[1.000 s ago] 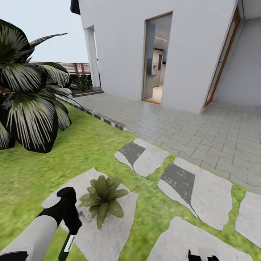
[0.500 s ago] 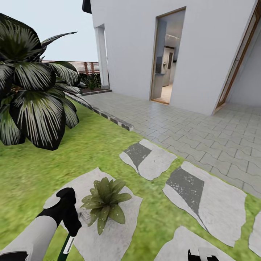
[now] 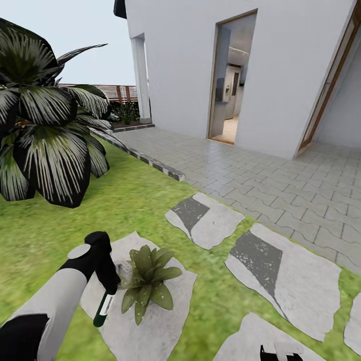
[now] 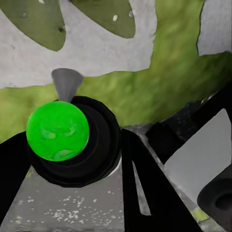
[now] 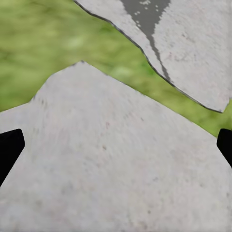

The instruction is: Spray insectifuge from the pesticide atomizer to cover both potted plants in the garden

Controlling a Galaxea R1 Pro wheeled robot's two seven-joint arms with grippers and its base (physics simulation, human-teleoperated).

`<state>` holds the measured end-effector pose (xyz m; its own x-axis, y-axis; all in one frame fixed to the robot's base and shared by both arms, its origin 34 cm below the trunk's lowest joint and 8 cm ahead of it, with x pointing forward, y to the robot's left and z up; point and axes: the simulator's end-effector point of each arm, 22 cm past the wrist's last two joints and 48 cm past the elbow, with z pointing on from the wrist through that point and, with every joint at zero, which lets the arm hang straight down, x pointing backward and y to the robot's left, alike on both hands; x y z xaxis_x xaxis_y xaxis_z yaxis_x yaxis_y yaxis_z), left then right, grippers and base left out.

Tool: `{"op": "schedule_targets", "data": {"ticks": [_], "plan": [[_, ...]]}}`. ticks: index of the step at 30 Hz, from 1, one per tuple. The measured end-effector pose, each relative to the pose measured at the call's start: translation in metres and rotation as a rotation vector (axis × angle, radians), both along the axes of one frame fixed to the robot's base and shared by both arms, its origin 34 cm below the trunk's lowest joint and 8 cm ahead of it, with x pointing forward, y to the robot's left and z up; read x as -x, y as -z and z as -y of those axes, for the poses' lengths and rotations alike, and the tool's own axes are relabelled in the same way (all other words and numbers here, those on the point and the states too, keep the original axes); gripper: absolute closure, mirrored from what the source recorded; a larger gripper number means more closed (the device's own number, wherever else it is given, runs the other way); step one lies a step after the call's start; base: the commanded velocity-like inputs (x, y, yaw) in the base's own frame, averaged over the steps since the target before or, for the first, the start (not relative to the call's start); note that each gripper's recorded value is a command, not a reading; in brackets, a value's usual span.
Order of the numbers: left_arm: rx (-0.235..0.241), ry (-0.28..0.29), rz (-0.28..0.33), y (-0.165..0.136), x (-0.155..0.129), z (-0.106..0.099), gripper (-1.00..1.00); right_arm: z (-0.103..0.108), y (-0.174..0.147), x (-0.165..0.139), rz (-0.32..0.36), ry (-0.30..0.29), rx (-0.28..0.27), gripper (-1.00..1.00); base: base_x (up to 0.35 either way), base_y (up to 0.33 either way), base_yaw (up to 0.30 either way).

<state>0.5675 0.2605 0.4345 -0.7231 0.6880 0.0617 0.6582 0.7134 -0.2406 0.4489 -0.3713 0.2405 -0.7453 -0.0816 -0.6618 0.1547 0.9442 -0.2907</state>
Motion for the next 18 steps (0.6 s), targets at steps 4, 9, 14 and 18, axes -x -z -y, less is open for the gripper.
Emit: {"op": "schedule_targets", "data": {"ticks": [4,9,14,18], "plan": [[-0.126,0.057,0.019,-0.009,-0.011,-0.022,1.00,0.000,0.000,0.000,0.000,0.000,0.000,-1.00,0.000,0.000,0.237],[-0.147,0.063,0.023,-0.011,-0.013,-0.026,1.00,0.000,0.000,0.000,0.001,0.000,0.000,-1.00,0.043,-0.025,0.165],[-0.147,0.062,0.023,-0.011,-0.013,-0.025,1.00,0.002,-0.001,0.000,0.001,0.001,0.003,-1.00,0.204,-0.174,0.012],[-0.147,0.062,0.022,-0.011,-0.012,-0.025,1.00,0.002,-0.001,0.000,0.000,0.001,0.003,-1.00,0.145,-0.260,0.000]]}}
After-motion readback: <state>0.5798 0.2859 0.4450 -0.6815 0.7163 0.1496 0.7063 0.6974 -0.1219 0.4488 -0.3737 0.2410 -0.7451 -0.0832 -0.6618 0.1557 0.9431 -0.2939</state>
